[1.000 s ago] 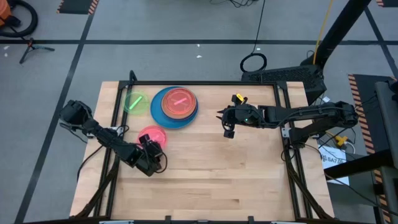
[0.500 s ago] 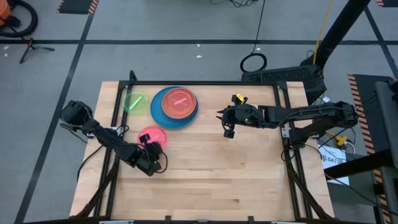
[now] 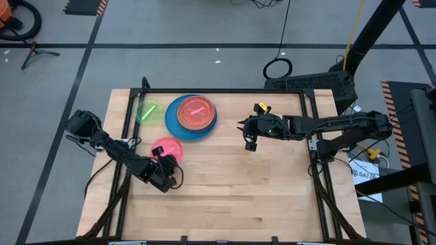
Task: Stack plastic plates
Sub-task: Stack the pink plate on the pink plate
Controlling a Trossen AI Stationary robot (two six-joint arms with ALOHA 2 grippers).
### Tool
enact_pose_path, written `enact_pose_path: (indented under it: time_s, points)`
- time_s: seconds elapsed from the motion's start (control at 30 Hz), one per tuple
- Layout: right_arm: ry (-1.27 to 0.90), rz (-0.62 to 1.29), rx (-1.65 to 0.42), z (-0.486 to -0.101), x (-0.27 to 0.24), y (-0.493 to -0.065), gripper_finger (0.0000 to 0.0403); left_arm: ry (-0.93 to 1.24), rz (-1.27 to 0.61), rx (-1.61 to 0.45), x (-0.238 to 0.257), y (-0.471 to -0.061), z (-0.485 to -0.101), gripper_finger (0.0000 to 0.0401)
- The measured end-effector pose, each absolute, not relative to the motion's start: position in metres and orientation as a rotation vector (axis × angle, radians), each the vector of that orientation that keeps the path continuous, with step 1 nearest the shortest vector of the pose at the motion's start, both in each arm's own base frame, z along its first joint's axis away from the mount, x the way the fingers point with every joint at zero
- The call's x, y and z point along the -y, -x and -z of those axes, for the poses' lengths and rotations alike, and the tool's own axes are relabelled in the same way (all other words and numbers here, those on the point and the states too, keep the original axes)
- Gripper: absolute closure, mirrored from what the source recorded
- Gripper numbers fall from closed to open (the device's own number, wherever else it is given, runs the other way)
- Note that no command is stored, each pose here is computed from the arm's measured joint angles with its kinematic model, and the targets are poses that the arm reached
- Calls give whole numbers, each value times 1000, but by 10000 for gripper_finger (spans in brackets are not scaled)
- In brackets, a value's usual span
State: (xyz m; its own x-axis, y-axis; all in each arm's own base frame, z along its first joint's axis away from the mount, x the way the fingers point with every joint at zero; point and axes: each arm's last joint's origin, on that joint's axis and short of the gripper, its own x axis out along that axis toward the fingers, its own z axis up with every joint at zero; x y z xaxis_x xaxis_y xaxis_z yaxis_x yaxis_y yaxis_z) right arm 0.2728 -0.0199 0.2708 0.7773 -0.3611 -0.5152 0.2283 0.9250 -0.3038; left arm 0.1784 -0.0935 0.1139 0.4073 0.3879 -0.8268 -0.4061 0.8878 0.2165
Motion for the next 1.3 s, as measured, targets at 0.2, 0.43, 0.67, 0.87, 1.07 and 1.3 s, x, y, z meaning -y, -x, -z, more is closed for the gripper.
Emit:
enact_pose_path:
  time_s: [0.2, 0.43, 0.67, 0.87, 1.07, 1.3]
  points:
    - [230, 322, -601, -271, 20, -273, 324, 24, -504, -1034, 93, -178, -114, 305]
    - [231, 322, -601, -271, 20, -273, 324, 15, -525, -1008, 93, -179, -114, 358]
    - [231, 322, -601, -271, 20, -273, 324, 21, -524, -1003, 93, -179, -116, 395]
    - [220, 325, -599, -271, 20, -273, 324, -51, -496, -1041, 98, -186, -135, 395]
    - [216, 326, -598, -271, 20, -273, 324, -136, -454, -1072, 107, -197, -162, 396]
    - [216, 326, -599, -271, 20, -273, 324, -217, -397, -1089, 115, -207, -192, 397]
